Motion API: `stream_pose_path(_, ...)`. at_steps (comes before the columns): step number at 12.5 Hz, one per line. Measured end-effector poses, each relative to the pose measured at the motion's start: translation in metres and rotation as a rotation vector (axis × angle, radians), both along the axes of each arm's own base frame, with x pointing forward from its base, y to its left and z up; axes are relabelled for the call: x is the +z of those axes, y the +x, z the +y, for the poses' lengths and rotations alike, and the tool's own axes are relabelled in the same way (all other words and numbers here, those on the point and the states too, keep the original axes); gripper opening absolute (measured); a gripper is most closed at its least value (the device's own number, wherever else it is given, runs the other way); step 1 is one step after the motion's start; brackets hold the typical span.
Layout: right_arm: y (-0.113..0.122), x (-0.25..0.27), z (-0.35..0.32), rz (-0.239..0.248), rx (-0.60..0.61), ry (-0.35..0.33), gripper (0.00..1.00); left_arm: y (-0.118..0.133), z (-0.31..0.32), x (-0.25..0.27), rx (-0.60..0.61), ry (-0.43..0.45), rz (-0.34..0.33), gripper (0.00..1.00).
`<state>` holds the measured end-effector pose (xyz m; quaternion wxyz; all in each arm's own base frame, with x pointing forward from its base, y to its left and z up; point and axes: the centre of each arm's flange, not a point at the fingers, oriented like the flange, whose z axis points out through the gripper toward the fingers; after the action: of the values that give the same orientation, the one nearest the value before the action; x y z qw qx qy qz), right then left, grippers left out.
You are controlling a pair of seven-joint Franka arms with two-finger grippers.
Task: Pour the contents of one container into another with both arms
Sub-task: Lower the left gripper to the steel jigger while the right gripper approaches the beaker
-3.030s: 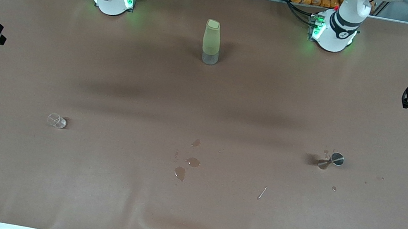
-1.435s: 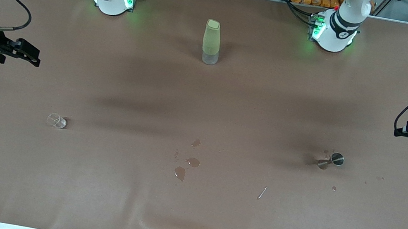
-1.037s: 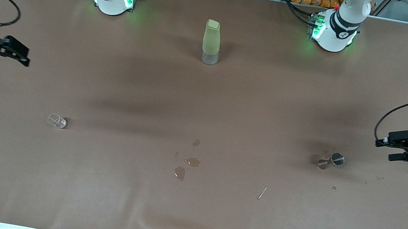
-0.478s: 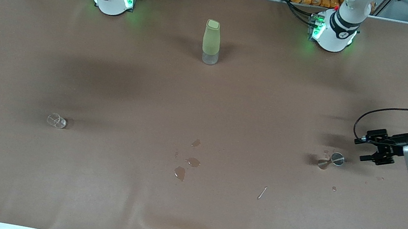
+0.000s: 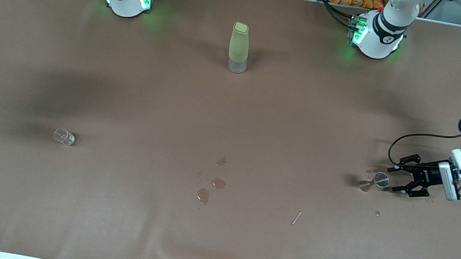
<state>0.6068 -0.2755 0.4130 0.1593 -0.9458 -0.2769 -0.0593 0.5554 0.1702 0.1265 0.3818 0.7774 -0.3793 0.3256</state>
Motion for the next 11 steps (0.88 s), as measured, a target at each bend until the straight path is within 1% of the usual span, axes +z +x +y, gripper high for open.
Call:
stream_pose_path(1,0.001,-0.011,-0.002,-0.013,0.019,0.011,1.0,0.003,-0.003,-0.004,-0.028,-0.001,-0.041,0.7)
stream_pose_path(3,0.002,-0.028,-0.002,-0.06,0.06,0.025,1.0,0.013,-0.014,0.0,-0.098,-0.015,-0.134,0.68)
stream_pose_path(4,0.0,-0.04,-0.001,-0.082,0.076,0.04,1.0,0.016,-0.022,0.002,-0.136,-0.025,-0.18,0.65)
stream_pose_path(5,-0.004,-0.055,0.002,-0.091,0.082,0.064,1.0,0.018,-0.028,0.002,-0.168,-0.037,-0.219,0.65)
stream_pose_path(6,-0.011,-0.074,0.005,-0.092,0.082,0.093,1.0,0.017,-0.031,-0.002,-0.195,-0.051,-0.25,0.62)
stream_pose_path(9,-0.029,-0.118,0.014,-0.12,0.095,0.153,1.0,0.015,-0.032,-0.023,-0.228,-0.063,-0.314,0.61)
stream_pose_path(10,-0.037,-0.133,0.018,-0.14,0.103,0.187,1.0,0.016,-0.032,-0.027,-0.229,-0.068,-0.325,0.61)
stream_pose_path(11,-0.045,-0.147,0.02,-0.173,0.116,0.206,1.0,0.019,-0.033,-0.027,-0.231,-0.075,-0.338,0.6)
